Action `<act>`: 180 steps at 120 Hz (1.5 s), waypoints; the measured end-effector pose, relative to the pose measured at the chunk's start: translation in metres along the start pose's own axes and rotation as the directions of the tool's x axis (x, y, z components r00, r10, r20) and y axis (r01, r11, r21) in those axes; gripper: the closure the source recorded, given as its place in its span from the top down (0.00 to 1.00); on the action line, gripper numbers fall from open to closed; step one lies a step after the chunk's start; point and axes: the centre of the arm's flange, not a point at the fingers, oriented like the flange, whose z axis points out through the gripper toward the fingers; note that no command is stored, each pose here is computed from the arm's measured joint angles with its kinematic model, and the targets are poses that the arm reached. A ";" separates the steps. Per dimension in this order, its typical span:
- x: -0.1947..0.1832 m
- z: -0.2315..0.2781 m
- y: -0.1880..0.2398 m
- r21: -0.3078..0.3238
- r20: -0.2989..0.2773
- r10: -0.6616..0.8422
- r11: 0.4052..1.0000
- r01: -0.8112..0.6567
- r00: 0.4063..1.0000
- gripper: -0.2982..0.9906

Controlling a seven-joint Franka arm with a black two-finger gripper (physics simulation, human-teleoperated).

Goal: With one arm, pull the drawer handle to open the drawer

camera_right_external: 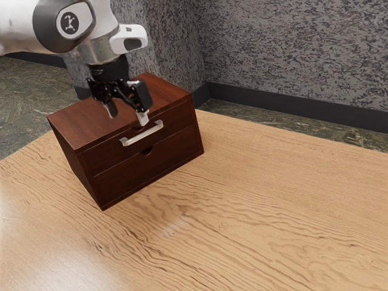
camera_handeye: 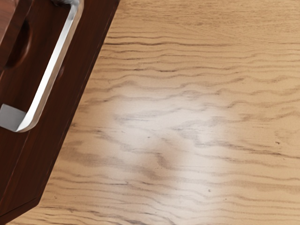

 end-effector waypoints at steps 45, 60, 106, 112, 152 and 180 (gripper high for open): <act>0.043 0.031 0.008 0.174 -0.049 0.094 0.981 -0.084 0.994 0.76; 0.055 0.047 -0.004 0.204 -0.035 0.088 0.976 -0.079 0.996 0.61; 0.070 0.089 -0.026 0.265 0.025 0.078 0.961 -0.082 0.997 0.39; 0.067 0.093 -0.027 0.267 0.039 0.078 0.960 -0.085 0.996 0.39; 0.068 0.097 -0.021 0.280 0.037 0.094 0.955 -0.100 0.995 0.37; 0.070 0.098 -0.028 0.288 0.023 0.088 0.953 -0.091 0.996 0.36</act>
